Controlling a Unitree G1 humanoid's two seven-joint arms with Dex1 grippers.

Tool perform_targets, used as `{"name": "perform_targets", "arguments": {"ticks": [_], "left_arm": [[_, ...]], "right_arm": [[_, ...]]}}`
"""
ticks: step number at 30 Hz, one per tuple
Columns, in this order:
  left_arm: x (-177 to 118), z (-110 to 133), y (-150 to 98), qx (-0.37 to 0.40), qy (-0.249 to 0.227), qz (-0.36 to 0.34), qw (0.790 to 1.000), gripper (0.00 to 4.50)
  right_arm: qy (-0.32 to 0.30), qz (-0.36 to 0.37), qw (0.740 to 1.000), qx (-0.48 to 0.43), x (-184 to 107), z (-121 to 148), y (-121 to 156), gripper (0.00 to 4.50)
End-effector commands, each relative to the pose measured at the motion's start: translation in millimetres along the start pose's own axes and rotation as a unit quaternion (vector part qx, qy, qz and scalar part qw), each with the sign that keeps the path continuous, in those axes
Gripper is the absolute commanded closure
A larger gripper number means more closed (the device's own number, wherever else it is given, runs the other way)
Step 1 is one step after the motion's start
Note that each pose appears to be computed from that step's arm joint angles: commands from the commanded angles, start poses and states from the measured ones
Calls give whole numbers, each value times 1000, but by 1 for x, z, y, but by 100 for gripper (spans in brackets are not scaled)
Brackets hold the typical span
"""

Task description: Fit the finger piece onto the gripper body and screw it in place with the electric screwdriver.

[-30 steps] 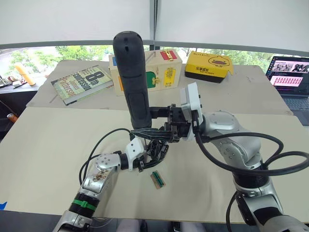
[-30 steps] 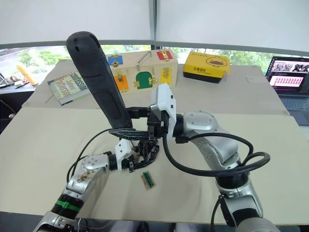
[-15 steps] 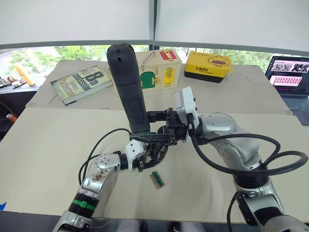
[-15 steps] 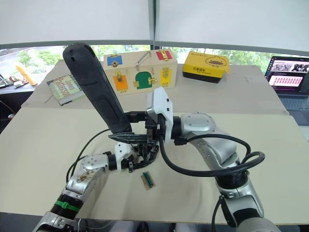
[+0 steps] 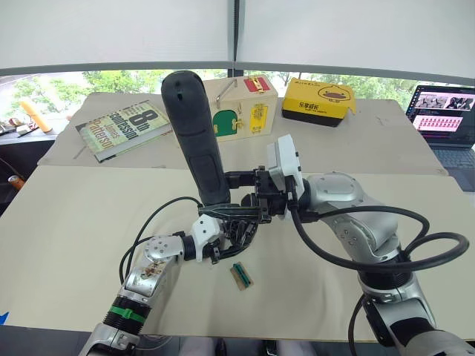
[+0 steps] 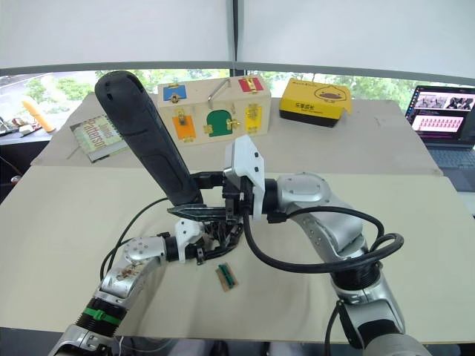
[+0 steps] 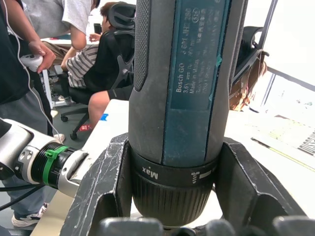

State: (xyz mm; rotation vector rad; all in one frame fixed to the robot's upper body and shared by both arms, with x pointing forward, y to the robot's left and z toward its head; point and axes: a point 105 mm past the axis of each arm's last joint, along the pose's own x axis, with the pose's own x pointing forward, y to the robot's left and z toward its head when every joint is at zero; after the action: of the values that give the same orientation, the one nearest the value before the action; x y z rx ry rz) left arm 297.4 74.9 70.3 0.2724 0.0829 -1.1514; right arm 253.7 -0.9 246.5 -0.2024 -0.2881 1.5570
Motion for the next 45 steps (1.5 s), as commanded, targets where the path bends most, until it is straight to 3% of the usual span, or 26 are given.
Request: {"name": "perform_targets", "arguments": {"ticks": [1, 45], "left_arm": [[-2, -22, -6, -30, 39, -5, 999, 219], [-3, -23, -8, -35, 39, -3, 999, 219]], "right_arm": [[-21, 5, 999, -31, 1, 15, 2, 255], [-1, 12, 998, -54, 3, 11, 2, 255]]}}
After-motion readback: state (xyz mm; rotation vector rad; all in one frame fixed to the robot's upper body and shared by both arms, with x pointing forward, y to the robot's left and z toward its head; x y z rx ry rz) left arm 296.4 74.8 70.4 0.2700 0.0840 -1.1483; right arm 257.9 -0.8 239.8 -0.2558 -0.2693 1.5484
